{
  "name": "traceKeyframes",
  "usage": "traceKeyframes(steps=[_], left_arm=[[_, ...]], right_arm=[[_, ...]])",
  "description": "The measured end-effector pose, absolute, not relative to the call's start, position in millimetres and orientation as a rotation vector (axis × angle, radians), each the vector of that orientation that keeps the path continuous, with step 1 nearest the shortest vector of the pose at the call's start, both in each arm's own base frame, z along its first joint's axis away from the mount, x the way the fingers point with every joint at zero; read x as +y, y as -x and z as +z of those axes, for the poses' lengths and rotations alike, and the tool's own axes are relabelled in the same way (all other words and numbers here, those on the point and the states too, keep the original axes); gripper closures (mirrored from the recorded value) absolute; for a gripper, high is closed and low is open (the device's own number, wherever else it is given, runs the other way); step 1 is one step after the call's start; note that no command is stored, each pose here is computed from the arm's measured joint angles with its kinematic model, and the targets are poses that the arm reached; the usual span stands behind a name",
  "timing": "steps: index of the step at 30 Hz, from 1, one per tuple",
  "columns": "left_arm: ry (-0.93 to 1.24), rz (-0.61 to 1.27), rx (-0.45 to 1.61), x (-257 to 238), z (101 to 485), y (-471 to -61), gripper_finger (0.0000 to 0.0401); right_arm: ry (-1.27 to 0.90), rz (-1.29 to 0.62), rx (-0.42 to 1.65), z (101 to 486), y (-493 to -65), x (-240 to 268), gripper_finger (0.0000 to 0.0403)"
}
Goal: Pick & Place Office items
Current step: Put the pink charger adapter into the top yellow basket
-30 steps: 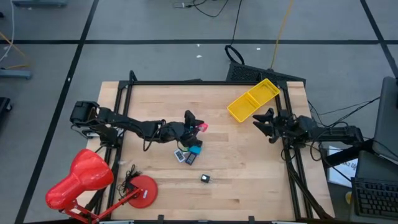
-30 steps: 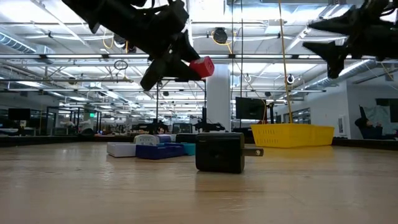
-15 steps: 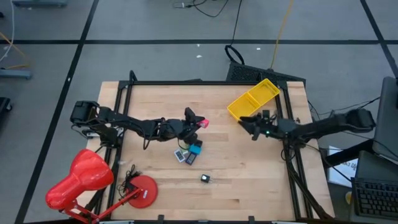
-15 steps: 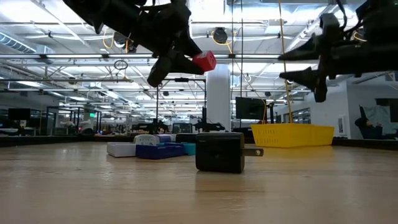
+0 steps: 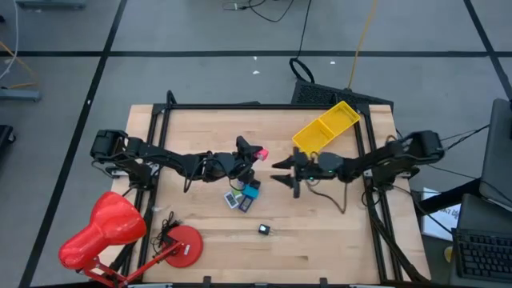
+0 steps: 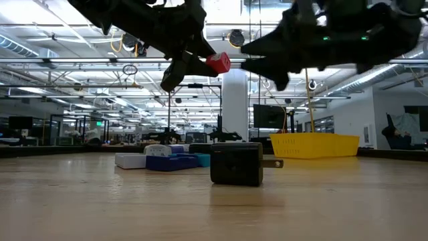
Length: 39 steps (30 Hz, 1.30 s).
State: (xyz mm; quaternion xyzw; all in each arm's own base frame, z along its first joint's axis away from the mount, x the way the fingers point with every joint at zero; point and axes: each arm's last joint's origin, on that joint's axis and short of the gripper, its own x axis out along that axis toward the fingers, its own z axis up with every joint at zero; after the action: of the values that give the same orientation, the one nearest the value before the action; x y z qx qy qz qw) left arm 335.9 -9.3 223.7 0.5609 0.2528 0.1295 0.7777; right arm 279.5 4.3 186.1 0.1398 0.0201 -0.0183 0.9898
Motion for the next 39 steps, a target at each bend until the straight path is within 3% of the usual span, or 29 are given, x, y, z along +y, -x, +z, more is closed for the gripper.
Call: traceKeyframes(steps=[6, 18, 22, 28, 39], left_arm=[[-1.230, 0.304, 0.570, -13.3, 223.4, -334.8, 0.0228], [-1.282, 0.322, 0.583, -23.9, 224.4, -333.5, 0.0242], [-1.277, 0.316, 0.575, -24.5, 224.5, -333.7, 0.0229], [-1.261, 0.293, 0.555, -25.1, 224.4, -334.1, 0.0243], [-1.251, 0.335, 0.577, -23.8, 224.6, -333.5, 0.0234]], right_arm=[[-0.344, -0.071, 0.022, 189.6, -302.3, -5.1, 0.0194], [-0.430, -0.206, -0.003, 189.1, -302.1, -18.5, 0.0092], [-0.432, -0.224, -0.047, 192.9, -302.0, -19.2, 0.0090], [-0.434, -0.218, -0.080, 200.0, -305.6, -19.3, 0.0100], [-0.462, -0.210, 0.014, 207.7, -319.5, -18.7, 0.0119]])
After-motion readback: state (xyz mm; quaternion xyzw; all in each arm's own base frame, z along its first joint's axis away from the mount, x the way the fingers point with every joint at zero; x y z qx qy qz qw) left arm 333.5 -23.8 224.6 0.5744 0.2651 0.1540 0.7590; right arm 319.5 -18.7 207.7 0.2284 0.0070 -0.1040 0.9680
